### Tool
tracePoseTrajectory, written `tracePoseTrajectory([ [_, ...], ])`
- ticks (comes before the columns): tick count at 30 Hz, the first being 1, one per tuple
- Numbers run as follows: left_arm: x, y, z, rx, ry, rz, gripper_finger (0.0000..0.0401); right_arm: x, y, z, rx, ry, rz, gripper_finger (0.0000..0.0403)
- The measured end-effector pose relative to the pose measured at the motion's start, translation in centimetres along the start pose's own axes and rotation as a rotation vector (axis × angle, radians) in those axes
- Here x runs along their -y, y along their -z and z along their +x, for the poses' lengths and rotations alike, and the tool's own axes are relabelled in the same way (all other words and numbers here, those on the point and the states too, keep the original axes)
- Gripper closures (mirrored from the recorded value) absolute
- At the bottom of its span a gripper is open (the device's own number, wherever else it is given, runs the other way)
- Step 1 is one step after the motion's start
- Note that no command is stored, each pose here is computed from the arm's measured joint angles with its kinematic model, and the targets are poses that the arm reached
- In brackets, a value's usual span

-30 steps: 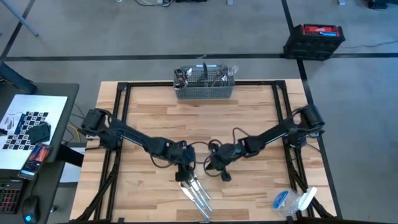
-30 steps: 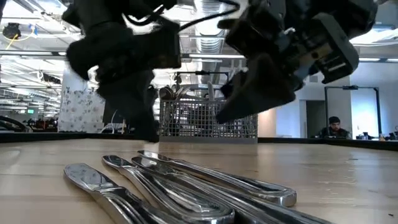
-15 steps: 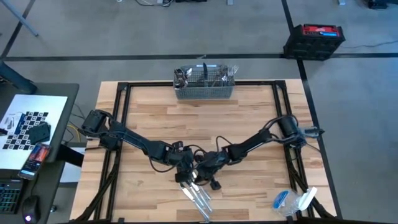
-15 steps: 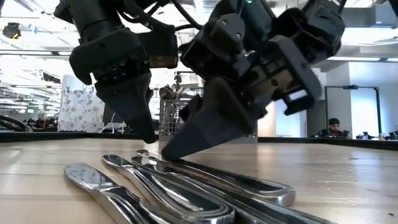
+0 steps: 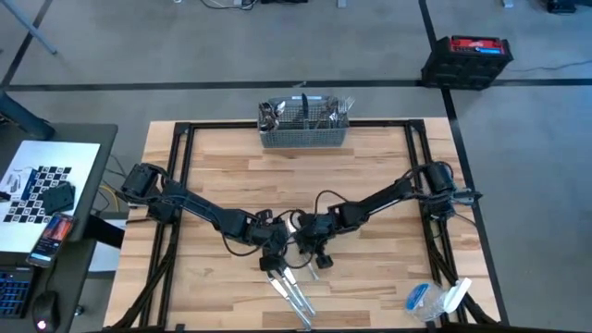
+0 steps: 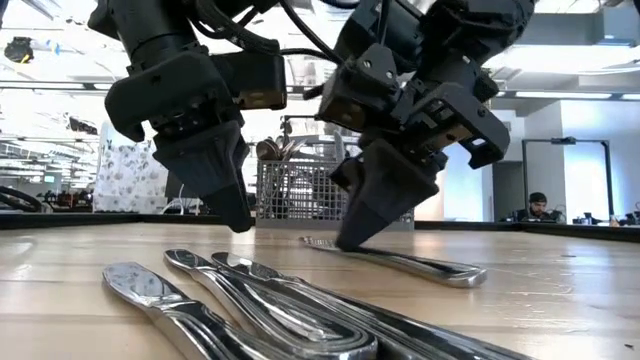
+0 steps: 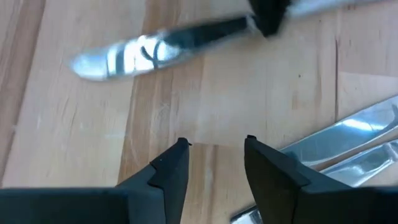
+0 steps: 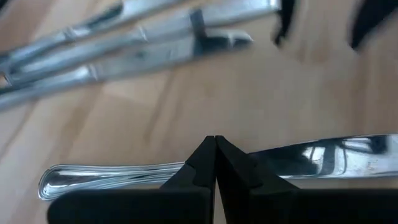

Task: Sort silverware
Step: Put the silver table knife into the gray organizer

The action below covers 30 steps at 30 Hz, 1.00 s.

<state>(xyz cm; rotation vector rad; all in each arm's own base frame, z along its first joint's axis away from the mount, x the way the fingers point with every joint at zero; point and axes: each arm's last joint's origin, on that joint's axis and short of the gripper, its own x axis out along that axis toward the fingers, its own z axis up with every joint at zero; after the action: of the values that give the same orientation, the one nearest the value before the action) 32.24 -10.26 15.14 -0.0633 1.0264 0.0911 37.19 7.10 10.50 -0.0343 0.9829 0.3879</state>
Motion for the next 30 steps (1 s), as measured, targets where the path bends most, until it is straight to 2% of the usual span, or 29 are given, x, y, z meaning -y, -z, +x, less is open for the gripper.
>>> tracePoseTrajectory([
  [3, 0.0, 0.0, 0.0, 0.001, -0.005, 0.032, 0.0264, 0.3, 0.5, -0.9, -0.066, 0.005, 0.011, 0.0403],
  [7, -0.4, -0.2, 0.0, 0.02, -0.042, 0.067, 0.0264, 0.5, 0.0, -3.2, -0.052, 0.027, 0.072, 0.0403],
  [13, -1.5, -2.1, -1.2, 0.084, -0.06, 0.107, 0.0264, 0.0, -2.3, -10.5, 0.103, 0.05, 0.21, 0.0403],
  [17, -2.4, -3.6, -1.9, 0.13, -0.096, 0.147, 0.0264, -0.4, -2.0, -14.4, 0.112, 0.057, 0.331, 0.0403],
  [20, -3.2, -4.2, -1.9, 0.136, -0.115, 0.197, 0.0264, -0.3, -1.6, -16.7, 0.117, 0.106, 0.418, 0.0403],
  [25, -4.8, -4.6, -1.7, 0.123, -0.122, 0.233, 0.0264, -0.5, 1.1, -16.8, 0.049, 0.24, 0.498, 0.0403],
  [30, -7.1, -5.9, -0.9, 0.183, 0.117, 0.154, 0.0264, 0.0, 5.8, -13.9, 0.016, 0.356, 0.58, 0.0387],
])
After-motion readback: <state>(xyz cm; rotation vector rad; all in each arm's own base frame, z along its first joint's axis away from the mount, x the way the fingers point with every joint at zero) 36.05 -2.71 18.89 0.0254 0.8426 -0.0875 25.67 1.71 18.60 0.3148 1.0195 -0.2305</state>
